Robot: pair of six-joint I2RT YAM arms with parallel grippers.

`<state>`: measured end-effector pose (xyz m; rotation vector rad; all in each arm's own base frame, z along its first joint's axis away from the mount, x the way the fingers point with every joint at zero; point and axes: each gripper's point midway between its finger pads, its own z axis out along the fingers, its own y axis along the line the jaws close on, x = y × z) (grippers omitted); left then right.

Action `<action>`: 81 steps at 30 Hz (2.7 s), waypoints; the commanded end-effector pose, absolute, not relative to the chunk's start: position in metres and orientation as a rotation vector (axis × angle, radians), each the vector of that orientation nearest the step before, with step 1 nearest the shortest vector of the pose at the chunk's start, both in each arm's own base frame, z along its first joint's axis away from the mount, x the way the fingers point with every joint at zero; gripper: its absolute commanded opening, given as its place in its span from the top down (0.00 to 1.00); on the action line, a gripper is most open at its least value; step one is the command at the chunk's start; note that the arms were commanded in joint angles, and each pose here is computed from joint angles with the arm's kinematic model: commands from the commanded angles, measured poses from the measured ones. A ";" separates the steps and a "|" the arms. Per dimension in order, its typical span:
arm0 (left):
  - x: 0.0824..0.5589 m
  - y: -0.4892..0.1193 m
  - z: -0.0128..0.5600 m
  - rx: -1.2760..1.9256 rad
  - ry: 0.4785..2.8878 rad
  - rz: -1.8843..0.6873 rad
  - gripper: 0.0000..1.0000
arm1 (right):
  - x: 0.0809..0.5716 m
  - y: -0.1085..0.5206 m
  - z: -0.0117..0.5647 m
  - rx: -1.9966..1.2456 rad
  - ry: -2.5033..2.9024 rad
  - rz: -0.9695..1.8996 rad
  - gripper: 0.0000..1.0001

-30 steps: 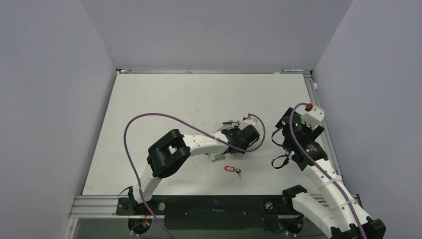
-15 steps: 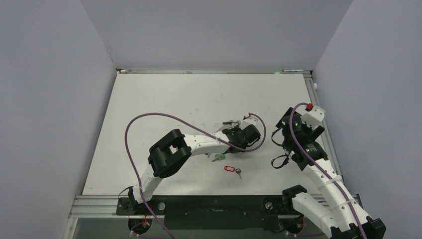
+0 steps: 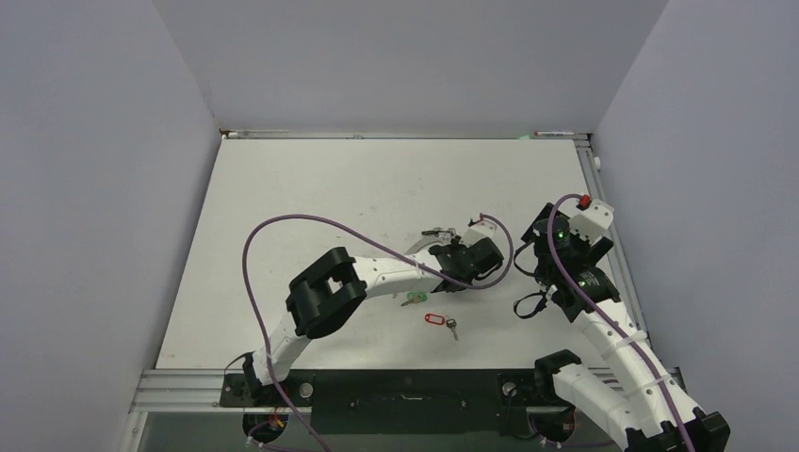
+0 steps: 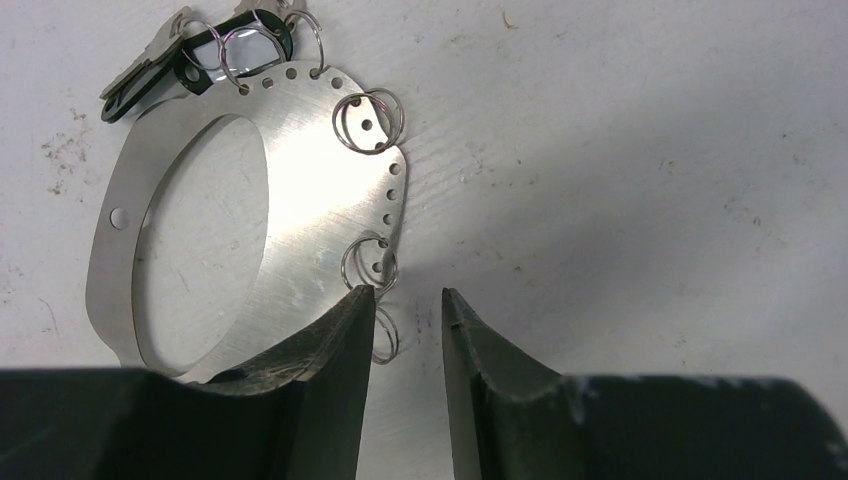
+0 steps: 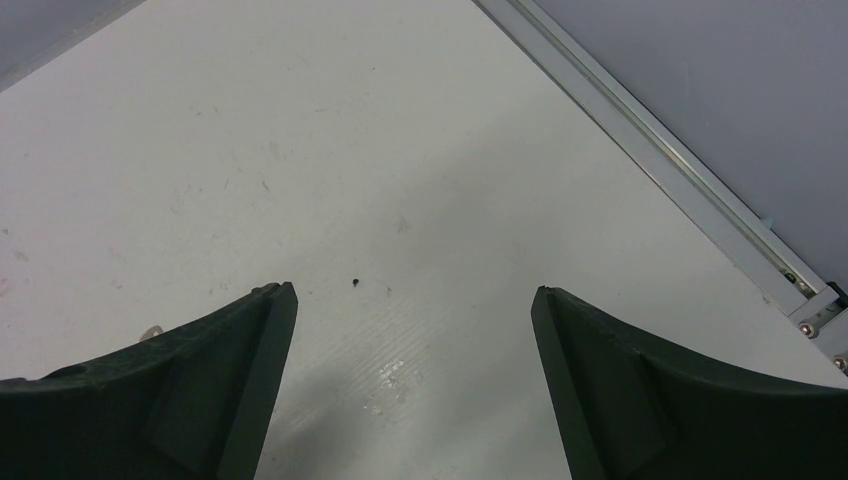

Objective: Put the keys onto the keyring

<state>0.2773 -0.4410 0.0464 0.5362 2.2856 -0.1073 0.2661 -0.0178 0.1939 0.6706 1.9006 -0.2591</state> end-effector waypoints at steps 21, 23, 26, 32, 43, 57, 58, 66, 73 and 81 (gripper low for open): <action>0.281 -0.431 0.046 0.463 2.288 -0.058 0.79 | 0.272 -0.013 0.210 0.658 1.866 -0.222 0.08; 0.281 -0.428 0.051 0.457 2.278 -0.042 0.78 | 0.272 -0.013 0.210 0.656 1.868 -0.222 0.08; 0.282 -0.425 0.056 0.456 2.266 -0.026 0.76 | 0.272 -0.013 0.210 0.656 1.868 -0.221 0.08; 0.281 -0.426 0.060 0.463 2.261 -0.035 0.75 | 0.272 -0.014 0.210 0.656 1.866 -0.224 0.08; 0.277 -0.429 0.048 0.459 2.280 -0.038 0.79 | 0.272 -0.013 0.209 0.654 1.869 -0.223 0.08; 0.278 -0.426 0.043 0.458 2.275 0.003 0.88 | 0.273 -0.013 0.208 0.651 1.871 -0.225 0.08; 0.278 -0.425 0.044 0.455 2.271 0.008 0.88 | 0.273 -0.013 0.208 0.650 1.873 -0.224 0.09; 0.270 -0.417 0.079 0.464 2.203 0.047 0.60 | 0.274 -0.012 0.207 0.645 1.875 -0.223 0.08; 0.261 -0.423 0.083 0.525 2.237 -0.009 0.65 | 0.275 -0.011 0.208 0.642 1.873 -0.219 0.09; 0.268 -0.426 0.065 0.544 2.272 -0.015 0.72 | 0.274 -0.012 0.209 0.641 1.873 -0.220 0.08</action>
